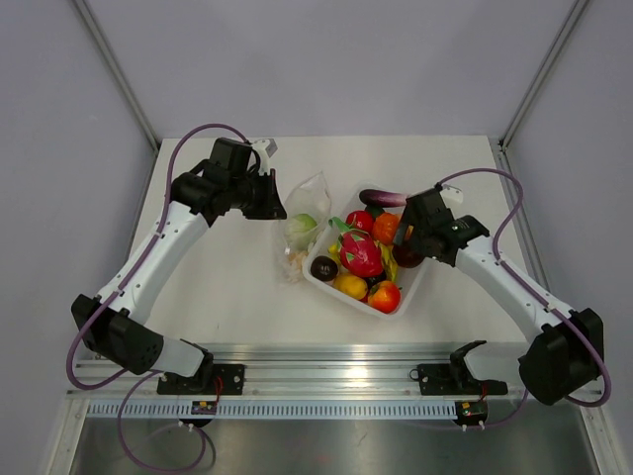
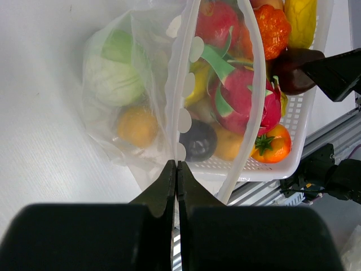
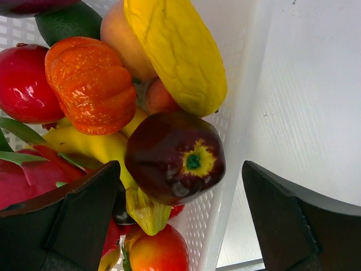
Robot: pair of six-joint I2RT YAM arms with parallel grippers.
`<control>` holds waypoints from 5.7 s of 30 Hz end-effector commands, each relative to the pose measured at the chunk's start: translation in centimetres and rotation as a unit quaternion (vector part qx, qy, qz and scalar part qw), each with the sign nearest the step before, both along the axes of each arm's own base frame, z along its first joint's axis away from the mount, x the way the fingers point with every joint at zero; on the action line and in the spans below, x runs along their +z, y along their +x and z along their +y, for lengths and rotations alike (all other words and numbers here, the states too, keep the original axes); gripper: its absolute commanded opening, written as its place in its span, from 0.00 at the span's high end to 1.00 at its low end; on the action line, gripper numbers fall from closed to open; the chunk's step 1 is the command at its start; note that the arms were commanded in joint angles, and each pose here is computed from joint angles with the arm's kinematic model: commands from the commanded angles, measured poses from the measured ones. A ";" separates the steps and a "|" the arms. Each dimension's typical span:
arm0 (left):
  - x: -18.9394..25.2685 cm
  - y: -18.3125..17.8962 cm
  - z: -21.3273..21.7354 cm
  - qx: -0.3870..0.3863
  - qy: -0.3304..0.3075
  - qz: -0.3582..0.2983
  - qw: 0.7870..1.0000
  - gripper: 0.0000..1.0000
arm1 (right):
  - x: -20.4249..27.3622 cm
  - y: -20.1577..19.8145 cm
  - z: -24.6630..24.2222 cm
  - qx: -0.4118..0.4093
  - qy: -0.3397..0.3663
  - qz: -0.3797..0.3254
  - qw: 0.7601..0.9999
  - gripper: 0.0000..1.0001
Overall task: Place the food in the zip-top bag and seal the zipper
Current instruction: Pick up the fake fruit from the bin, then place the fake fruit in the zipper food storage bag, then adjust the zipper food storage bag at the center of the board, then pick up the fake vegetable from the bin.
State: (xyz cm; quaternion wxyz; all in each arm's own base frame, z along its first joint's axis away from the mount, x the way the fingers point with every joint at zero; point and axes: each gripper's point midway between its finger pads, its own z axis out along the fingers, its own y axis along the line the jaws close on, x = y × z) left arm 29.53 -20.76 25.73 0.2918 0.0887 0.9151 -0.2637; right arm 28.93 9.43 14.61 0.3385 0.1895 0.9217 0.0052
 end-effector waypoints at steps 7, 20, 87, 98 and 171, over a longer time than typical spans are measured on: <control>3.0 0.5 -1.0 -0.010 -0.030 -0.042 0.999 1.00 | -0.6 2.0 1.9 0.022 0.033 -0.011 0.999 0.06; 2.7 0.2 -0.8 -0.010 -0.025 -0.040 0.999 1.00 | -2.6 1.9 2.4 0.027 0.041 0.008 0.999 0.22; 2.9 -0.2 -0.4 -0.010 -0.024 -0.046 0.999 1.00 | 10.2 5.8 21.8 0.269 0.103 -0.072 0.955 0.32; 6.4 1.7 3.3 0.045 0.020 -0.101 0.994 1.00 | 12.5 6.8 23.2 0.283 0.121 -0.101 0.946 1.00; 4.2 2.5 1.0 0.017 -0.026 -0.057 0.998 1.00 | 13.6 5.8 8.1 0.149 0.136 -0.117 0.972 0.71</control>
